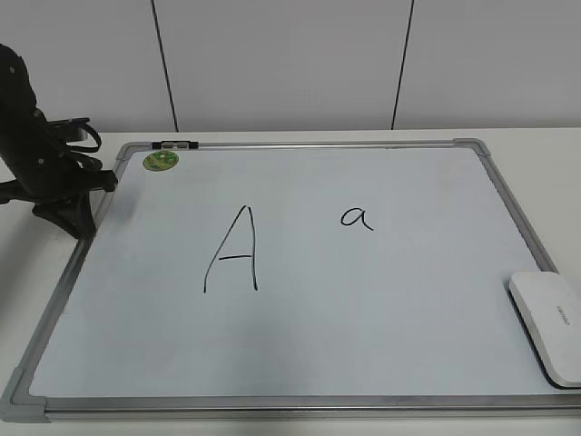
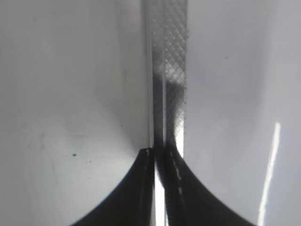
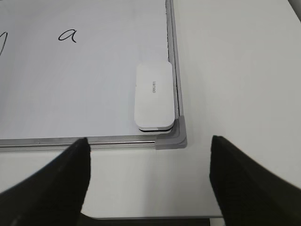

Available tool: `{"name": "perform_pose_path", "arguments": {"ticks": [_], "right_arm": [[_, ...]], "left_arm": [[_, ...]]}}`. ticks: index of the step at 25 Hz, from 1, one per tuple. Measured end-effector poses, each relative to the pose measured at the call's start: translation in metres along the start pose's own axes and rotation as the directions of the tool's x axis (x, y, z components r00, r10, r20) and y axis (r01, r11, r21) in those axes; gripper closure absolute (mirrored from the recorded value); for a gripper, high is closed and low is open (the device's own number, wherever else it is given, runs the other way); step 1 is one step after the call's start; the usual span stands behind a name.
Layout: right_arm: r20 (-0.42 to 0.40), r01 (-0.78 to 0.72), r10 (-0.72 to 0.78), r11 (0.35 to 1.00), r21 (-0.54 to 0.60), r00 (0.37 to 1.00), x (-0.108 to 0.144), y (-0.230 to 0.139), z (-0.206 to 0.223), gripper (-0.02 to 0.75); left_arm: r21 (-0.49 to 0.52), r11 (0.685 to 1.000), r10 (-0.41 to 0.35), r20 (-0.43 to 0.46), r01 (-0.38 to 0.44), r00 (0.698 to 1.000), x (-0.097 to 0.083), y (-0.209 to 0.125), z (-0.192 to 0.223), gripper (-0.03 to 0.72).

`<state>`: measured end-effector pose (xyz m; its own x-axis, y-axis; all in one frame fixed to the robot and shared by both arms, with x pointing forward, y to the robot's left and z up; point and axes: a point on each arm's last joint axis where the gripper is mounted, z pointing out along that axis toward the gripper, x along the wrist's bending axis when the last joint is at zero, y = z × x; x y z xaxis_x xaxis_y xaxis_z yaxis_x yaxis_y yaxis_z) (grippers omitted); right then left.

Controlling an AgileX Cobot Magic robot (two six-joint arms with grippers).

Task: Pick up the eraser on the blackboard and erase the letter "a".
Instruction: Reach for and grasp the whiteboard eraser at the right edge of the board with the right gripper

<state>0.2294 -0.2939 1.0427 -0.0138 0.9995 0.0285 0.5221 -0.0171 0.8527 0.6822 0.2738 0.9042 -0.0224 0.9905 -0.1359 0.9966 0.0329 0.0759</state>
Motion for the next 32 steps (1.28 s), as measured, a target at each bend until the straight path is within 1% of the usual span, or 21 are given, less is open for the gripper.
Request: {"name": "perform_pose_path", "arguments": {"ticks": [3, 7, 10, 12, 15, 17, 20, 24, 26, 30, 32], "right_arm": [[-0.002, -0.001, 0.001, 1.000, 0.003, 1.000, 0.000, 0.000, 0.000, 0.152], [0.000, -0.006, 0.006, 0.999, 0.054, 1.000, 0.000, 0.028, 0.009, 0.151], [0.001, -0.011, 0.011, 0.989, 0.147, 1.000, -0.001, 0.058, 0.023, 0.151], [0.003, -0.017, 0.017, 0.969, 0.247, 1.000, -0.002, 0.078, 0.042, 0.151], [-0.012, -0.015, 0.021, 0.931, 0.365, 1.000, -0.001, 0.094, 0.069, 0.152], [-0.050, 0.021, 0.001, 0.901, 0.434, 0.999, 0.001, 0.098, 0.087, 0.151], [-0.101, 0.087, -0.039, 0.837, 0.540, 0.994, 0.004, 0.097, 0.115, 0.152], [-0.114, 0.109, -0.045, 0.754, 0.647, 0.992, 0.003, 0.091, 0.156, 0.151], [-0.113, 0.109, -0.046, 0.740, 0.664, 0.993, 0.003, 0.091, 0.171, 0.151], [-0.104, 0.099, -0.041, 0.747, 0.658, 0.994, 0.002, 0.092, 0.199, 0.151], [-0.102, 0.096, -0.037, 0.738, 0.668, 0.994, 0.002, 0.091, 0.210, 0.151]], "left_arm": [[0.000, 1.000, 0.000, 0.000, 0.000, 1.000, 0.000, 0.000, 0.000, 0.655], [0.000, 1.000, 0.000, 0.000, 0.000, 1.000, 0.000, 0.000, 0.000, 0.652], [0.000, 1.000, 0.000, 0.000, 0.000, 1.000, 0.000, 0.000, 0.000, 0.650], [0.000, 1.000, 0.000, 0.000, 0.000, 1.000, 0.000, 0.000, 0.000, 0.648], [0.000, 1.000, -0.001, 0.002, 0.001, 1.000, 0.000, 0.000, 0.000, 0.646], [0.000, 1.000, -0.003, 0.005, 0.003, 1.000, 0.000, 0.000, 0.000, 0.645], [0.000, 1.000, -0.005, 0.007, 0.005, 1.000, -0.001, 0.000, 0.000, 0.643], [0.000, 1.000, -0.006, 0.010, 0.006, 1.000, -0.001, 0.000, 0.000, 0.639], [0.000, 1.000, -0.006, 0.010, 0.006, 1.000, -0.001, 0.000, 0.000, 0.639], [0.000, 1.000, -0.007, 0.011, 0.007, 1.000, -0.001, 0.000, 0.000, 0.635], [0.000, 1.000, -0.007, 0.011, 0.007, 1.000, -0.001, 0.000, 0.000, 0.634]]}}
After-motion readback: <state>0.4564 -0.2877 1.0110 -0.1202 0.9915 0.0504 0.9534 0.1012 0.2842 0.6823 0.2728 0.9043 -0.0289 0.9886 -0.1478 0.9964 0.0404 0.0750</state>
